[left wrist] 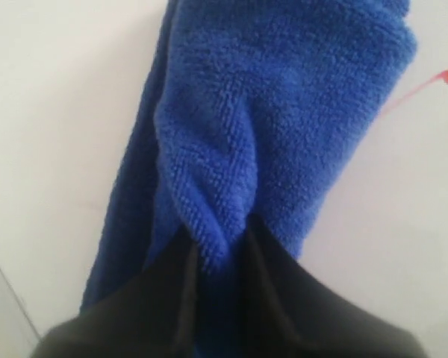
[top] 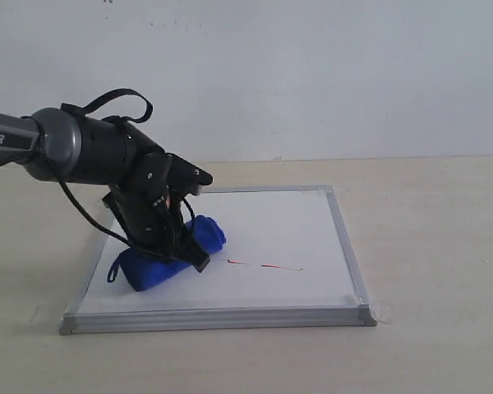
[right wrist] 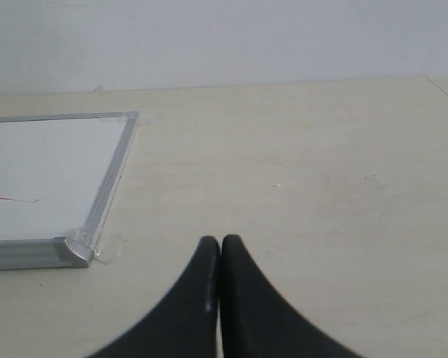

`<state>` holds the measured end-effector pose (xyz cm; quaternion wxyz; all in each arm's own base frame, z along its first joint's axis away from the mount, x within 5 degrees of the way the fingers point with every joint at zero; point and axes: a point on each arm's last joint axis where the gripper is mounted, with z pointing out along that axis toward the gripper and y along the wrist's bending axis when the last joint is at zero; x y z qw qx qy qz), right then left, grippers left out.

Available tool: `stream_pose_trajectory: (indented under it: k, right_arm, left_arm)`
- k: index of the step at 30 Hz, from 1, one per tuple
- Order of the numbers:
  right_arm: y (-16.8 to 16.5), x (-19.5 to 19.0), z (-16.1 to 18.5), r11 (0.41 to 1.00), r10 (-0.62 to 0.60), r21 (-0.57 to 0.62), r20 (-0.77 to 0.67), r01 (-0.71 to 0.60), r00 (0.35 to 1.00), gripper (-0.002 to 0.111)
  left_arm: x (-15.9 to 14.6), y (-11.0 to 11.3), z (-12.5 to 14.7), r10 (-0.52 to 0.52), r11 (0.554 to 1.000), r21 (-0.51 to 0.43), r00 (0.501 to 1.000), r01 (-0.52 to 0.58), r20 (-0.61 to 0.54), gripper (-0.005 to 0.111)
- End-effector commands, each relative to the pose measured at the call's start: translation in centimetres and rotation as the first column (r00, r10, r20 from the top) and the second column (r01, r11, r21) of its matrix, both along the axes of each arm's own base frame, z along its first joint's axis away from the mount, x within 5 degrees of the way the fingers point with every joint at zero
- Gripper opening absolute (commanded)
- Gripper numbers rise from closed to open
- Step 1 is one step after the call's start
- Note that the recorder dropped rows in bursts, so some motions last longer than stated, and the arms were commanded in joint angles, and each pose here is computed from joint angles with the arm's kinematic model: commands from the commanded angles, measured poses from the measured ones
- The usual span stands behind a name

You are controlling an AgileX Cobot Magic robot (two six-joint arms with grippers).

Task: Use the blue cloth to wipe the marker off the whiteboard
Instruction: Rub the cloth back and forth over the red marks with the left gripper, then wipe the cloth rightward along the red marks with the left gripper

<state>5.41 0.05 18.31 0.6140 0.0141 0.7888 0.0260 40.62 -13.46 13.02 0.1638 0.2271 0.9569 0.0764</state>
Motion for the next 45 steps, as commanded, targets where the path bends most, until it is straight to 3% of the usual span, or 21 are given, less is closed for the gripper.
stream_pose_trajectory:
  k: [1, 6, 8, 11, 20, 24, 27, 32, 35, 45]
  right_arm:
    - [-0.1, 0.0, 0.1, 1.000, -0.008, -0.008, 0.014, 0.008, 1.000, 0.000]
    - [-0.1, 0.0, 0.1, 1.000, -0.008, -0.008, 0.014, 0.008, 1.000, 0.000]
    - [-0.1, 0.0, 0.1, 1.000, -0.008, -0.008, 0.014, 0.008, 1.000, 0.000]
    - [-0.1, 0.0, 0.1, 1.000, -0.008, -0.008, 0.014, 0.008, 1.000, 0.000]
    - [-0.1, 0.0, 0.1, 1.000, -0.008, -0.008, 0.014, 0.008, 1.000, 0.000]
    - [-0.1, 0.0, 0.1, 1.000, -0.008, -0.008, 0.014, 0.008, 1.000, 0.000]
    - [-0.1, 0.0, 0.1, 1.000, -0.008, -0.008, 0.014, 0.008, 1.000, 0.000]
    - [-0.1, 0.0, 0.1, 1.000, -0.008, -0.008, 0.014, 0.008, 1.000, 0.000]
    - [-0.1, 0.0, 0.1, 1.000, -0.008, -0.008, 0.014, 0.008, 1.000, 0.000]
    - [-0.1, 0.0, 0.1, 1.000, -0.008, -0.008, 0.011, 0.008, 1.000, 0.000]
  left_arm:
    - [0.7, 1.8, -1.1, 0.117, 0.993, 0.007, 0.993, -0.117, 0.027, 0.004]
    - [1.6, 7.1, -1.2, 0.334, 0.943, -0.005, 0.942, -0.334, 0.021, 0.004]
    - [1.5, 7.8, -1.3, 0.384, 0.923, -0.026, 0.923, -0.384, -0.011, 0.004]
    - [1.2, 6.6, -1.4, 0.367, 0.926, -0.075, 0.929, -0.370, -0.051, 0.004]
    - [-0.6, -1.2, -1.4, 0.157, 0.973, -0.158, 0.985, -0.168, -0.076, 0.004]
    - [-0.9, -2.3, -1.4, 0.136, 0.976, -0.164, 0.988, -0.145, -0.066, 0.004]
    - [-0.4, -1.0, -1.4, 0.130, 0.984, -0.117, 0.991, -0.133, -0.038, 0.004]
    - [0.9, 3.6, -1.3, 0.346, 0.934, -0.089, 0.938, -0.346, -0.013, 0.004]
    - [0.9, 4.2, -1.4, 0.392, 0.912, -0.109, 0.919, -0.395, -0.045, 0.004]
    - [-2.4, -6.8, -1.2, 0.067, 0.979, -0.194, 0.998, -0.067, -0.007, 0.004]
